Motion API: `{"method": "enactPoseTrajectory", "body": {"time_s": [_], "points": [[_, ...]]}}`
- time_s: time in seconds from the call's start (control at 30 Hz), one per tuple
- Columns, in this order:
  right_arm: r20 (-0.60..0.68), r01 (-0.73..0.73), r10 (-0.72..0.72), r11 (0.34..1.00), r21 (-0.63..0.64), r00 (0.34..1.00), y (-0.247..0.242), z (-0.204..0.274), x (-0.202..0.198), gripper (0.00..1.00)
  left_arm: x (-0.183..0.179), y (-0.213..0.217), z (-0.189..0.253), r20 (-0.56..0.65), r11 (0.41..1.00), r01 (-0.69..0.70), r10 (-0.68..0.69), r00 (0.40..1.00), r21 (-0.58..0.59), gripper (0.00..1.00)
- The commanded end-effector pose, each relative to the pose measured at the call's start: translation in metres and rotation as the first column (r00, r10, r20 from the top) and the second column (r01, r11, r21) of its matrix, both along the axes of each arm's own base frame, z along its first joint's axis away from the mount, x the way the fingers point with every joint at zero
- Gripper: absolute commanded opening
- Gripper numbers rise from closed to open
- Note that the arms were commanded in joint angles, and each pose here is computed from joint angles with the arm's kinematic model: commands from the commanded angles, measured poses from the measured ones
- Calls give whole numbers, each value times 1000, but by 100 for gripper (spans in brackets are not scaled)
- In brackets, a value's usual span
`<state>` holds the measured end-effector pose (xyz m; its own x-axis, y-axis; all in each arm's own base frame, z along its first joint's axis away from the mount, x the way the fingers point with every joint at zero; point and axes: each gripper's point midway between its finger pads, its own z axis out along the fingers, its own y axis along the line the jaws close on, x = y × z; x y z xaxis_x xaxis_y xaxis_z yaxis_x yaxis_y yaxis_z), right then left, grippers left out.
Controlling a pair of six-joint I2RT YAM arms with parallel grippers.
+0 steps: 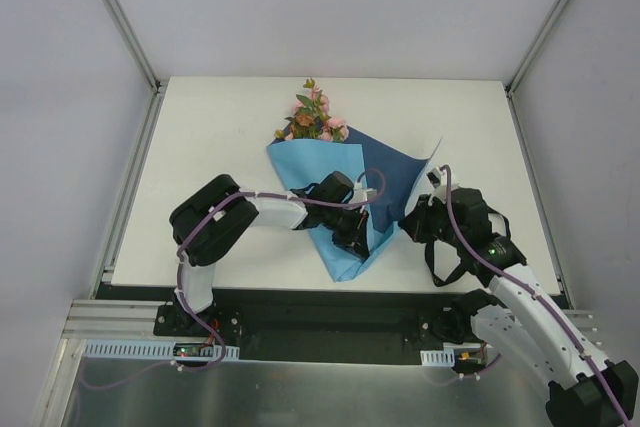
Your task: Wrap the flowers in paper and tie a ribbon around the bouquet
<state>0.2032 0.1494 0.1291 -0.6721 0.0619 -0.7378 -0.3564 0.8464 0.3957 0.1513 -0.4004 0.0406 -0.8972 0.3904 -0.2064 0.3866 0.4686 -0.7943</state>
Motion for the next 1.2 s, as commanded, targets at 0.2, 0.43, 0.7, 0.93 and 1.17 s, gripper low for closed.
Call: {"method": "enactPoseTrajectory", "body": {"time_s": [0.2, 0.43, 0.7, 0.93, 1.17], "points": [[22, -47, 46, 997, 54, 999, 16, 13, 6, 0, -17, -17, 8, 4, 996, 65, -65, 998, -52, 4], [31, -72, 71, 996, 56, 997, 23, 20, 6, 0, -17, -11, -4, 8, 998, 59, -59, 998, -22, 8], [11, -50, 50, 999, 1, 999, 9, 1, -5, 0, -35, 4, 41, 1, 994, 86, -86, 996, -63, 22], [2, -66, 66, 998, -20, 998, 8, -6, -7, 0, -51, 27, 70, 25, 992, 84, -82, 996, -99, 8], [15, -71, 72, 997, -24, 997, 8, 1, -6, 0, -32, 37, 101, 142, 985, 90, -69, 987, -146, 2]]}}
